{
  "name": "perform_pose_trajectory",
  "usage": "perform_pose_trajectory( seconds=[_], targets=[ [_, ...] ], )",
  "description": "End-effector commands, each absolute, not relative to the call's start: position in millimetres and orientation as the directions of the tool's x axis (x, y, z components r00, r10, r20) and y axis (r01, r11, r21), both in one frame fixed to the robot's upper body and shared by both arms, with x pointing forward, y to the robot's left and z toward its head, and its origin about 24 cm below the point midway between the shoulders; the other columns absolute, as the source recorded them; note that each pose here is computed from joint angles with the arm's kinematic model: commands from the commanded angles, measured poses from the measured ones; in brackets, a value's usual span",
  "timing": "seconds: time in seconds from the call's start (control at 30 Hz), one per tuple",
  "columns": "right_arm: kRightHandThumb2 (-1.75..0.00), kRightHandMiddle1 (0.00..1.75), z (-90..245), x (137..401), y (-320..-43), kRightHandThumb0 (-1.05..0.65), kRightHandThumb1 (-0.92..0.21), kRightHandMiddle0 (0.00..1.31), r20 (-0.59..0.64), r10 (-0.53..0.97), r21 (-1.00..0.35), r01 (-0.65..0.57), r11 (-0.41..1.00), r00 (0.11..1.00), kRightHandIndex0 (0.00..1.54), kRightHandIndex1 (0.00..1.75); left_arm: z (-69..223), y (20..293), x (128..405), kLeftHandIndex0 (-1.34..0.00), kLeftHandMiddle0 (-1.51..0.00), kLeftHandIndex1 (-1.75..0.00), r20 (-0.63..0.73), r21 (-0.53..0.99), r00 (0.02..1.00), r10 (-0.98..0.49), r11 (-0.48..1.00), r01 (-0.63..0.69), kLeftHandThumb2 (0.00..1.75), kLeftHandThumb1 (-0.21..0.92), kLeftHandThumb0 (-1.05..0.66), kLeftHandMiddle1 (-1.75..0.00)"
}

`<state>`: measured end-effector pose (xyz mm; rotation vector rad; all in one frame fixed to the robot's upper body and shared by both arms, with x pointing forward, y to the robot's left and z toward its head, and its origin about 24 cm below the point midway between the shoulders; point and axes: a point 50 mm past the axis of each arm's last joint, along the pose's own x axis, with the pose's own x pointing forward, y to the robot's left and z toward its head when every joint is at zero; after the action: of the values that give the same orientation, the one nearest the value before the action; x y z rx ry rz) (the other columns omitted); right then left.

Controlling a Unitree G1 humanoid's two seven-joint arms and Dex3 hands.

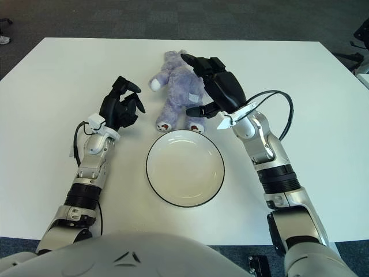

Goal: Put the doll into the plate.

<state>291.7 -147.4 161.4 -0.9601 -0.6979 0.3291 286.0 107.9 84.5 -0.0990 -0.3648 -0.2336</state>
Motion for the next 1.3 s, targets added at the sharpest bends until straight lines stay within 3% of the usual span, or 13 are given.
perform_pose_trajectory(
  seconds=[0.0, 0.37, 0.67, 1.03, 1.2, 1.23, 1.27],
  targets=[
    [-0.98, 0.57, 165, 290, -146, -0.42, -0.24, 0.00, 0.372, 0.557, -0.818, -0.021, 0.575, 0.742, 0.02, 1.66, 83, 109, 284, -0.30, -0.82, -1.75, 0.359, -0.062, 0.909, -0.213, 0.966, 0.251, 0.76, 0.75, -0.37, -1.71],
    [-0.99, 0.43, 169, 285, -144, -0.37, -0.23, 0.00, 0.295, 0.586, -0.772, -0.173, 0.612, 0.755, 0.15, 1.75, 84, 108, 284, -0.30, -0.81, -1.75, 0.364, -0.059, 0.907, -0.213, 0.966, 0.251, 0.78, 0.74, -0.37, -1.71],
    [-1.04, 0.40, 167, 286, -140, -0.30, -0.21, 0.00, 0.223, 0.591, -0.775, -0.226, 0.590, 0.776, 0.14, 1.75, 84, 108, 283, -0.30, -0.82, -1.75, 0.369, -0.063, 0.905, -0.211, 0.966, 0.250, 0.77, 0.74, -0.37, -1.71],
    [-0.97, 0.38, 162, 287, -135, -0.41, -0.24, 0.00, 0.181, 0.597, -0.790, -0.246, 0.562, 0.782, 0.28, 1.75, 84, 108, 282, -0.29, -0.83, -1.75, 0.375, -0.055, 0.904, -0.204, 0.969, 0.242, 0.76, 0.75, -0.37, -1.73],
    [-0.96, 0.32, 158, 289, -134, -0.45, -0.26, 0.00, 0.166, 0.578, -0.815, -0.218, 0.537, 0.799, 0.12, 1.75, 84, 107, 282, -0.29, -0.83, -1.75, 0.372, -0.055, 0.904, -0.208, 0.968, 0.245, 0.75, 0.76, -0.37, -1.73],
    [-0.96, 0.32, 158, 290, -134, -0.46, -0.26, 0.00, 0.168, 0.571, -0.822, -0.204, 0.531, 0.804, 0.09, 1.69, 84, 107, 282, -0.29, -0.83, -1.75, 0.372, -0.054, 0.904, -0.209, 0.968, 0.245, 0.75, 0.76, -0.37, -1.73],
    [-0.95, 0.32, 158, 290, -134, -0.48, -0.28, 0.00, 0.173, 0.560, -0.831, -0.185, 0.525, 0.810, 0.06, 1.38, 84, 107, 282, -0.29, -0.83, -1.75, 0.373, -0.052, 0.904, -0.209, 0.968, 0.246, 0.75, 0.76, -0.37, -1.73]
  ],
)
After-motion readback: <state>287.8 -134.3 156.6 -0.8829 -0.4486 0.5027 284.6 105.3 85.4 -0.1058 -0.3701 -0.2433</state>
